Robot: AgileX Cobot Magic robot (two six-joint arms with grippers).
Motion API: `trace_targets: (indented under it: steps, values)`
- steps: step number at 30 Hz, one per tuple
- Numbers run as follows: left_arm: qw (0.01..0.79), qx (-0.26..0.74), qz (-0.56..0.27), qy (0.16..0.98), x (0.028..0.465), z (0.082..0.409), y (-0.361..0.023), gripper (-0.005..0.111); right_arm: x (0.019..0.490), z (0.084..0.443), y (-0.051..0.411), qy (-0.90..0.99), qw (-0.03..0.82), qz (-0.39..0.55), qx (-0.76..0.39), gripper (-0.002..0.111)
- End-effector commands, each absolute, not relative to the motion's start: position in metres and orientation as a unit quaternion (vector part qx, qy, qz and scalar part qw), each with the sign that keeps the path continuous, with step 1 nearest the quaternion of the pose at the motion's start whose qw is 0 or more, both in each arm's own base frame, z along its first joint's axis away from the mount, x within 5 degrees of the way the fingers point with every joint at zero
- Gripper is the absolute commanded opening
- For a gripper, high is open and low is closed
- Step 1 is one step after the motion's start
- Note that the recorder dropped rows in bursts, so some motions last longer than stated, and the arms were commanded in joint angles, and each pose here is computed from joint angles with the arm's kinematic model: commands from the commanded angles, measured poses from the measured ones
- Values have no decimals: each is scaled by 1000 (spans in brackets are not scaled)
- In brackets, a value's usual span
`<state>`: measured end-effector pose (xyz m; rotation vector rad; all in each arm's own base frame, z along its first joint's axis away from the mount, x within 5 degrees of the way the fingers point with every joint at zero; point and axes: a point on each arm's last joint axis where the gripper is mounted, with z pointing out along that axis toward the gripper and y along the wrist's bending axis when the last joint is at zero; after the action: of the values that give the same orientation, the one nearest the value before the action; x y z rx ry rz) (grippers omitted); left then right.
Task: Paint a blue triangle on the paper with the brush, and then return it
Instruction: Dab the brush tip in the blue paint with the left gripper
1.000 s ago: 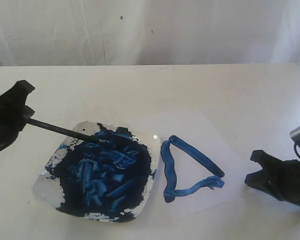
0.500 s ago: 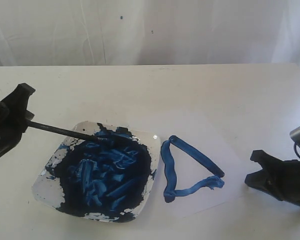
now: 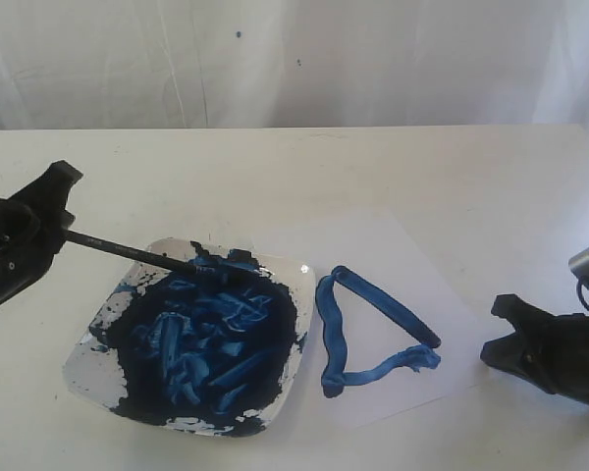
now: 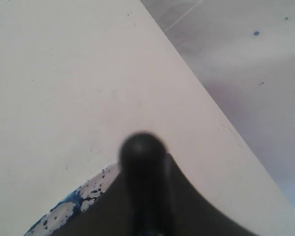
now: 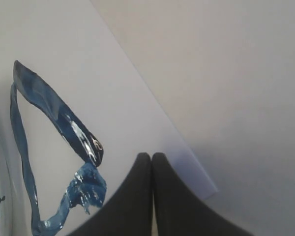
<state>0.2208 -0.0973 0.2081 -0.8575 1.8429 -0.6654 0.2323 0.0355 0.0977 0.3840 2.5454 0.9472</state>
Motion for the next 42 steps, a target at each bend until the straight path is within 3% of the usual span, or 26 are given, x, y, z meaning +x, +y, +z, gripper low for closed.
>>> trace_targets:
  steps: [1, 19, 26, 42]
  values:
    - [455, -335, -251, 786, 220, 195, -99, 0, 233, 97, 36, 911, 196, 337, 135, 0]
    - [464, -322, -220, 796, 220, 193, -96, 0, 233, 97, 36, 911, 196, 337, 135, 0]
    - [474, -265, -221, 810, 220, 195, -101, 0, 233, 97, 36, 911, 196, 337, 135, 0]
    - [531, -222, -306, 758, 201, 248, -96, 0, 233, 97, 36, 911, 196, 337, 135, 0]
